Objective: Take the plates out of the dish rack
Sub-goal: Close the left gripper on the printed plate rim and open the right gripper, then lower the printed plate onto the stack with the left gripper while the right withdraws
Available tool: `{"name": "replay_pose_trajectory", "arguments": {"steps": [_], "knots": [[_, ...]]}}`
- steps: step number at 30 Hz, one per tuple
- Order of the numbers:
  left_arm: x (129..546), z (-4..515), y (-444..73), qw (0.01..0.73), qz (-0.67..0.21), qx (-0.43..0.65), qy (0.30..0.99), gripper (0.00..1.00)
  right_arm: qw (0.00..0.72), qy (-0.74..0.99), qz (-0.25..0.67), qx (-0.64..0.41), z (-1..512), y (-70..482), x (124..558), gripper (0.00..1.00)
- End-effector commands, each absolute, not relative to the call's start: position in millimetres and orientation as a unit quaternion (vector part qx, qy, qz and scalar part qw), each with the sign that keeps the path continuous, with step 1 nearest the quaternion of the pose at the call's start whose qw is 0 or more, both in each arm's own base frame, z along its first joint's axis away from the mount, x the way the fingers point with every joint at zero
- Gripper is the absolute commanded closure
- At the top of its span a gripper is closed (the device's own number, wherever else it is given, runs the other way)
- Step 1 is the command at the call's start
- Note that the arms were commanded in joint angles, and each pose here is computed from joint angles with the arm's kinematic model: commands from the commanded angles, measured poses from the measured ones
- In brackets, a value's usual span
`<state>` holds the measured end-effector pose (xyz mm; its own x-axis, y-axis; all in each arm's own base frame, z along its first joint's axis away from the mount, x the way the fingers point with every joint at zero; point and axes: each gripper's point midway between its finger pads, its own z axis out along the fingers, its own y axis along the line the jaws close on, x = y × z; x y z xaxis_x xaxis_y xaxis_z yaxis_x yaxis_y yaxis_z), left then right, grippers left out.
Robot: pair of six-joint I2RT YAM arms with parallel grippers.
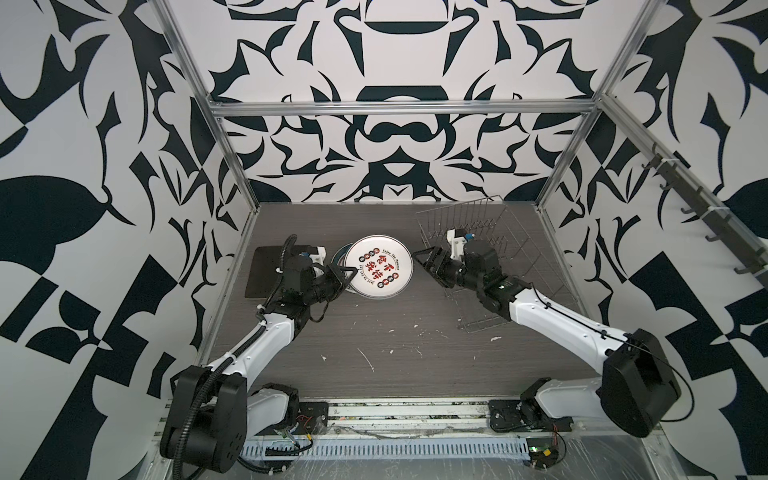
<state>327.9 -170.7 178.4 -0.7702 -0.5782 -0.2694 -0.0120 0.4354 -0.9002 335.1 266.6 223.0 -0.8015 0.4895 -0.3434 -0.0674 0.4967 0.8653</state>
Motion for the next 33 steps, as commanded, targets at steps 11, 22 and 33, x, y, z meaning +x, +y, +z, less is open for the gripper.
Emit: {"name": "replay_pose_trajectory", "arguments": {"steps": [11, 22, 33], "knots": [[363.0, 181.6, -140.7, 0.317, -0.451, -0.177, 0.815, 1.0, 0.294, 0.836, 0.457, 0.078, 248.0, 277.4, 354.5, 0.2], [395.6, 143.5, -127.6, 0.302, -0.414, -0.188, 0.838, 1.0, 0.285, 0.855, 0.43, 0.052, 238.7, 285.7, 366.9, 0.01], [412.6, 115.3, -126.9, 0.282, -0.399, -0.19, 0.851, 1.0, 0.264, 0.871, 0.413, 0.037, 227.7, 292.8, 373.9, 0.01]]}}
